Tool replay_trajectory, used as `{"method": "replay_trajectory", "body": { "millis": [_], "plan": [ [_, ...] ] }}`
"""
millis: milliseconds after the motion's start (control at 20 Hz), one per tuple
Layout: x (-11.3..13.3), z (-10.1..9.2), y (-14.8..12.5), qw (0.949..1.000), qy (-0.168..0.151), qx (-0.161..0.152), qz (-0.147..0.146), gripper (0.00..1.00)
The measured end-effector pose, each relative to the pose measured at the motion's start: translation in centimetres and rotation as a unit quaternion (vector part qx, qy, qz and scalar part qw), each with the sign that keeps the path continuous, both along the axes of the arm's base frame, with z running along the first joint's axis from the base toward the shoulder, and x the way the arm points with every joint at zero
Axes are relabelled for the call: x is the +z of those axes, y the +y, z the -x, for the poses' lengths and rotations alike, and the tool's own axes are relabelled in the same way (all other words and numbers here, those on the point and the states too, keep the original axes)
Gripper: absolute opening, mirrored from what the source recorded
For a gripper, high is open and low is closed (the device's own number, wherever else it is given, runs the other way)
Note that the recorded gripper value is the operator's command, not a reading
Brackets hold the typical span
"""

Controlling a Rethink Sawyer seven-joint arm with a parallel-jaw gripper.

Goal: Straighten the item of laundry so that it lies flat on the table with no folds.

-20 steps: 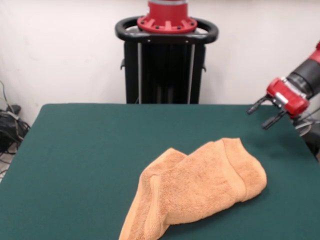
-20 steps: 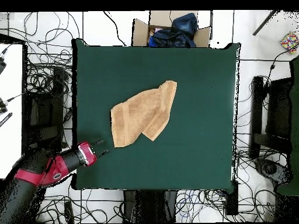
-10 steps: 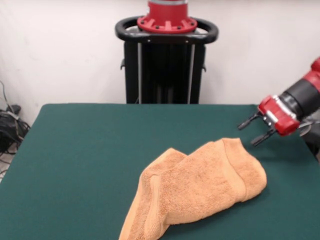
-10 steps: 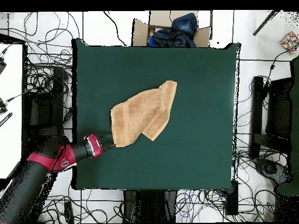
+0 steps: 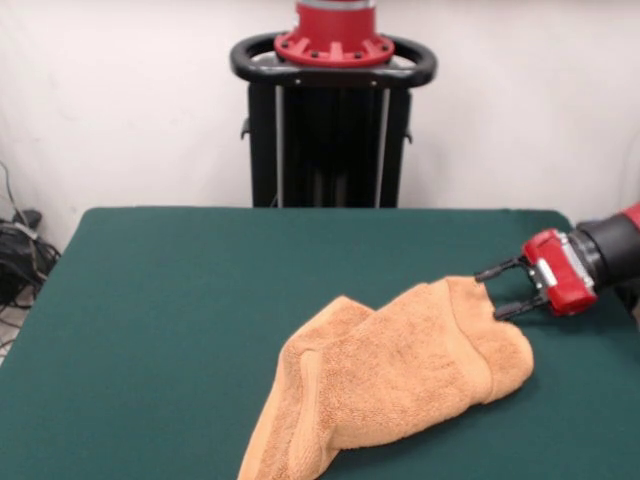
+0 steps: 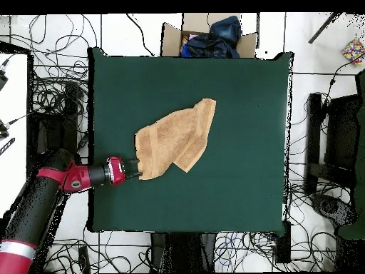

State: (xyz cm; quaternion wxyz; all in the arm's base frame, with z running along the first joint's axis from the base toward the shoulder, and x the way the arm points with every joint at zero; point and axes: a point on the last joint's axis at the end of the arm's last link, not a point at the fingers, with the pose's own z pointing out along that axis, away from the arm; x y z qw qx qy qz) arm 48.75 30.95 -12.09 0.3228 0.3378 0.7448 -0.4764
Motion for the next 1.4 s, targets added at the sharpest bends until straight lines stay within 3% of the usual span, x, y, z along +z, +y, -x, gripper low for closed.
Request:
{"method": "replay_trajectory", "body": {
  "millis": [100, 250, 450, 1100, 1300, 1400],
  "plan": [
    [-0.4, -0.2, 0.5, 0.9997, 0.001, 0.012, 0.022, 1.00],
    [-0.8, -0.5, 1.6, 0.9961, 0.000, 0.041, 0.078, 1.00],
    [-0.6, -0.7, 2.4, 0.9935, -0.002, 0.052, 0.101, 1.00],
    [1.0, -0.9, 6.6, 0.9956, -0.013, 0.068, 0.062, 1.00],
    [0.3, -1.1, 7.3, 0.9962, -0.009, 0.078, 0.038, 1.00],
    [-0.9, -1.3, 7.7, 0.9959, -0.003, 0.090, 0.004, 1.00]
  ]
}}
